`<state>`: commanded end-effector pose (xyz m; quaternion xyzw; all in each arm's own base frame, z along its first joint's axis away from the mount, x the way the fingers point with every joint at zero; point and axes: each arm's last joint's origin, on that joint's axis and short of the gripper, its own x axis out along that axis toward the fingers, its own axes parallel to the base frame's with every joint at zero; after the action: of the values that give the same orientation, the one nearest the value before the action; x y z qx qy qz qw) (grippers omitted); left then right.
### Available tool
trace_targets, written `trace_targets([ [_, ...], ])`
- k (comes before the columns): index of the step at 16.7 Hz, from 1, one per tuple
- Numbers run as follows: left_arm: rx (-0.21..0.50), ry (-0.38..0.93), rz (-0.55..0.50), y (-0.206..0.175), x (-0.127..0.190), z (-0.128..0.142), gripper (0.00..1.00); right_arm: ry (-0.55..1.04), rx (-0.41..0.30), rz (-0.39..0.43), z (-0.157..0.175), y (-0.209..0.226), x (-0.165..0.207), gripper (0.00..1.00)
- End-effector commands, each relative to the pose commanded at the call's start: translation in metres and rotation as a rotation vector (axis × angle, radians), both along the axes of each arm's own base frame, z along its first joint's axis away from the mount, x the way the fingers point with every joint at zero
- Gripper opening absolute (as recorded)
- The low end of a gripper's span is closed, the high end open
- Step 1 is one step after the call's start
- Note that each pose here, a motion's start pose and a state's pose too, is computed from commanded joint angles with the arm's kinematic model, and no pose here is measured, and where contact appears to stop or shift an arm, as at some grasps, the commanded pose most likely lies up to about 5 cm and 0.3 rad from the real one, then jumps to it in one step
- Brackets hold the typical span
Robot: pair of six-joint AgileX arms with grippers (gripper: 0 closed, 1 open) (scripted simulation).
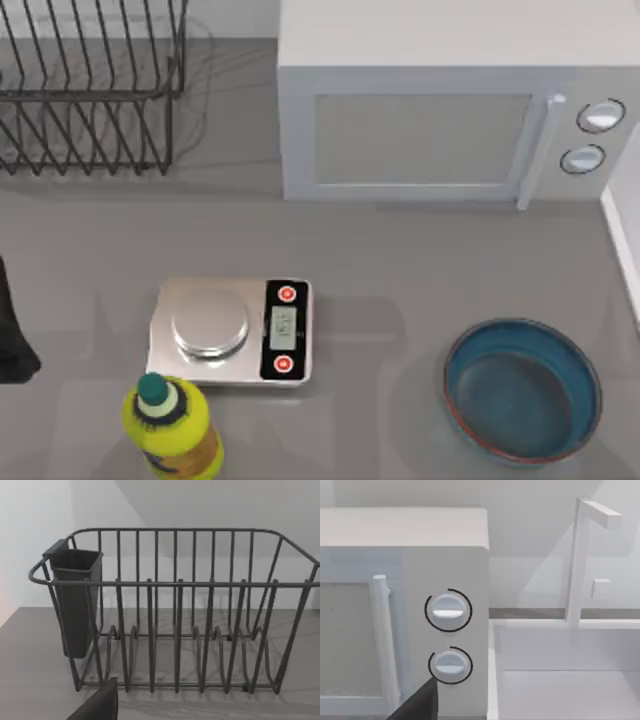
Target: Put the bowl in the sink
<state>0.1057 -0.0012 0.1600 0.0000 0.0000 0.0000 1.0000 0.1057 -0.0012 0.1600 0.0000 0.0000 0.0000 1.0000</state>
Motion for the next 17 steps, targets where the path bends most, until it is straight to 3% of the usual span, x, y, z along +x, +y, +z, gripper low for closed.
trace_targets([
  [4, 0.000, 0.000, 0.000, 0.000, 0.000, 0.000, 1.00, 0.033, 0.012, 0.014, 0.006, 0.001, 0.000, 1.00],
  [8, 0.000, 0.000, 0.000, 0.000, 0.000, 0.000, 1.00, 0.228, 0.064, 0.064, 0.032, 0.008, 0.005, 1.00],
  [13, 0.000, 0.000, 0.000, 0.000, 0.000, 0.000, 1.00, 0.727, 0.112, 0.103, 0.059, 0.027, 0.038, 1.00],
  [17, 0.000, 0.000, 0.000, 0.000, 0.000, 0.000, 1.00, 1.151, 0.093, 0.080, 0.065, 0.051, 0.076, 1.00],
])
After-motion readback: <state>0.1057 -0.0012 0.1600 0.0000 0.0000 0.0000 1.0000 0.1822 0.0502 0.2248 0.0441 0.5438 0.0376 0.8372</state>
